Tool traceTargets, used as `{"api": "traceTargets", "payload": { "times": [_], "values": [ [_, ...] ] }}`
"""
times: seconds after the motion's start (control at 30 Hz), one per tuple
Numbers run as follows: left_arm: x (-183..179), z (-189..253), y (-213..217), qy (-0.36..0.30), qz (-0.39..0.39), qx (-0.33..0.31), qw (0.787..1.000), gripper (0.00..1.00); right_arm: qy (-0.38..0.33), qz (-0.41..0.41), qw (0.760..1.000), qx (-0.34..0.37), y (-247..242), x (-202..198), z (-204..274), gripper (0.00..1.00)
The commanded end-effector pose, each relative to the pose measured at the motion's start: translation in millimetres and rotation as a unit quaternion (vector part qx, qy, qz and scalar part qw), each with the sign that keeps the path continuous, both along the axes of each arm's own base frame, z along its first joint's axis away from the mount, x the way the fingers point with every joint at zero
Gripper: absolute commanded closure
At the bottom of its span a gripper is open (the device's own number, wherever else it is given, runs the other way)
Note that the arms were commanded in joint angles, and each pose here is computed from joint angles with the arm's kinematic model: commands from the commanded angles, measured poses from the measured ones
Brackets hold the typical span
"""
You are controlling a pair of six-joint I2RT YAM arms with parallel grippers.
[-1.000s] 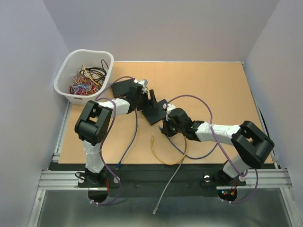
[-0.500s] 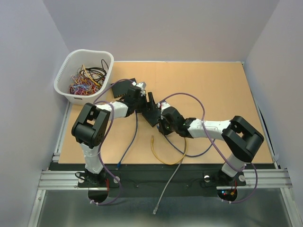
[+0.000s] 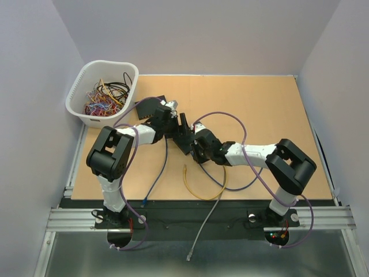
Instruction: Insert the plug into the switch port
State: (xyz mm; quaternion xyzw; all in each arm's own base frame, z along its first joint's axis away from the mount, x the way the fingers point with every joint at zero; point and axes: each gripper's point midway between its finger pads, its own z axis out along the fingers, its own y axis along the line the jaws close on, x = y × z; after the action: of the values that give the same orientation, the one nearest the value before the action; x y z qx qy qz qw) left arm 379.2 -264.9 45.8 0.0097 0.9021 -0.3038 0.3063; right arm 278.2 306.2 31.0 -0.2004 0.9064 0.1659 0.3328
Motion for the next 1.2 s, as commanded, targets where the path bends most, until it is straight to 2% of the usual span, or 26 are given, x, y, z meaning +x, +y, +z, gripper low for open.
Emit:
{"api": "traceTargets", "payload": {
  "times": [0.0,0.5,0.9,1.17],
  "values": [
    [-11,12,2,-0.004,-0.012,-0.008,1.0,0.16,-0.03,-0.014,0.999,0.019,14,17,19,1.0],
    [-27,2,5,0.008,-0.013,-0.016,1.0,0.16,-0.056,0.006,0.998,0.003,39,18,22,1.0],
    [-29,-2,7,0.009,-0.021,-0.009,1.0,0.16,-0.111,0.013,0.992,-0.059,28,20,19,1.0],
    [-32,-4,8,0.01,-0.031,-0.001,0.999,0.16,-0.154,0.066,0.985,-0.029,35,16,40,0.99]
  ]
}}
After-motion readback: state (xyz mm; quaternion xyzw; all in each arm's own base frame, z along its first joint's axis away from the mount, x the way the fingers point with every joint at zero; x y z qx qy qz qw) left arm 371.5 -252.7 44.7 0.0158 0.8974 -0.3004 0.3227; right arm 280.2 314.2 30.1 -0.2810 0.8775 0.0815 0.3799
